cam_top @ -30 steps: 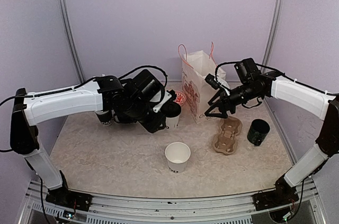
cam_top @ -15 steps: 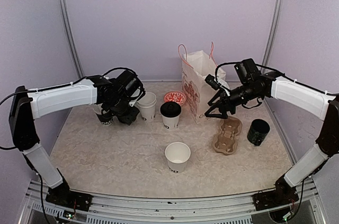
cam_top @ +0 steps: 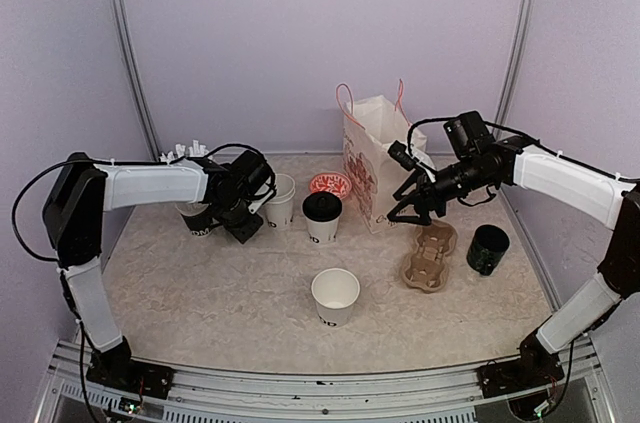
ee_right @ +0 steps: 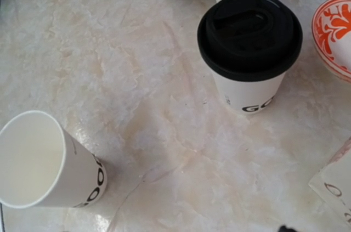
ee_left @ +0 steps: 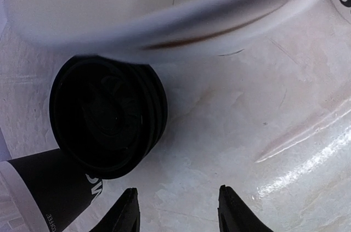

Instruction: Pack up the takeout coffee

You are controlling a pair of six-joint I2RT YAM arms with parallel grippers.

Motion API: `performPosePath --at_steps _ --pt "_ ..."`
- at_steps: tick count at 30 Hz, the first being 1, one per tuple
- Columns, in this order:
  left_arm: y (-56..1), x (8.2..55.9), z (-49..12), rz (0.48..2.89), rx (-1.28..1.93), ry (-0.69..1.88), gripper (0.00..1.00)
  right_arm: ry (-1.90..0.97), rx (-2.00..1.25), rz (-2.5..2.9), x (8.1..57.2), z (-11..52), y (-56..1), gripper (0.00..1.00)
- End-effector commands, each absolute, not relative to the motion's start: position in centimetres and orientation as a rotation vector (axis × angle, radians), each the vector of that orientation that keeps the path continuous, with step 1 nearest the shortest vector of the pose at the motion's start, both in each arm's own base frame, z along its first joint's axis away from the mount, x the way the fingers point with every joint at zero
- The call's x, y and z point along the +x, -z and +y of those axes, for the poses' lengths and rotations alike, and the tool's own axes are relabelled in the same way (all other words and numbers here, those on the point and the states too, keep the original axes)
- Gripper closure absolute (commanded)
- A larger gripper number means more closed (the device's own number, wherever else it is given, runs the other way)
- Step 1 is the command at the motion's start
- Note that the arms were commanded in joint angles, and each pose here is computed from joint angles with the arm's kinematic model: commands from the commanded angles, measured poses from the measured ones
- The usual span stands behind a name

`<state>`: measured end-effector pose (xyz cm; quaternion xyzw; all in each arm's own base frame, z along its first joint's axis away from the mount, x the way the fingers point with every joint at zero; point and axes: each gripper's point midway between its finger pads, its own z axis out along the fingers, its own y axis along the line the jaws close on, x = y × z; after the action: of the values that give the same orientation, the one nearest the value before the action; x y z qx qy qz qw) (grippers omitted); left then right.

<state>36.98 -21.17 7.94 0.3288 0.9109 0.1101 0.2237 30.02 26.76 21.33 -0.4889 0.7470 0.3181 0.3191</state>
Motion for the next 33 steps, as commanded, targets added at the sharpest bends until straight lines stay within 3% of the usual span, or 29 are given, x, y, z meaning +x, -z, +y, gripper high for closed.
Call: performPosePath --at_steps 1,27,33 --pt "-8.6 39.3 -20.8 2.488 0.858 -0.326 0.52 -0.845 -1.293 1.942 29.6 26.7 -21.4 0.21" --pt "-5.3 41.1 -20.8 2.617 0.807 -0.247 0.52 -0.869 -1.293 1.973 29.9 26.9 -20.3 0.21" --pt "-6.9 41.6 -21.1 2.562 0.781 -0.240 0.53 -0.871 -1.293 1.976 29.9 26.9 -20.2 0.21"
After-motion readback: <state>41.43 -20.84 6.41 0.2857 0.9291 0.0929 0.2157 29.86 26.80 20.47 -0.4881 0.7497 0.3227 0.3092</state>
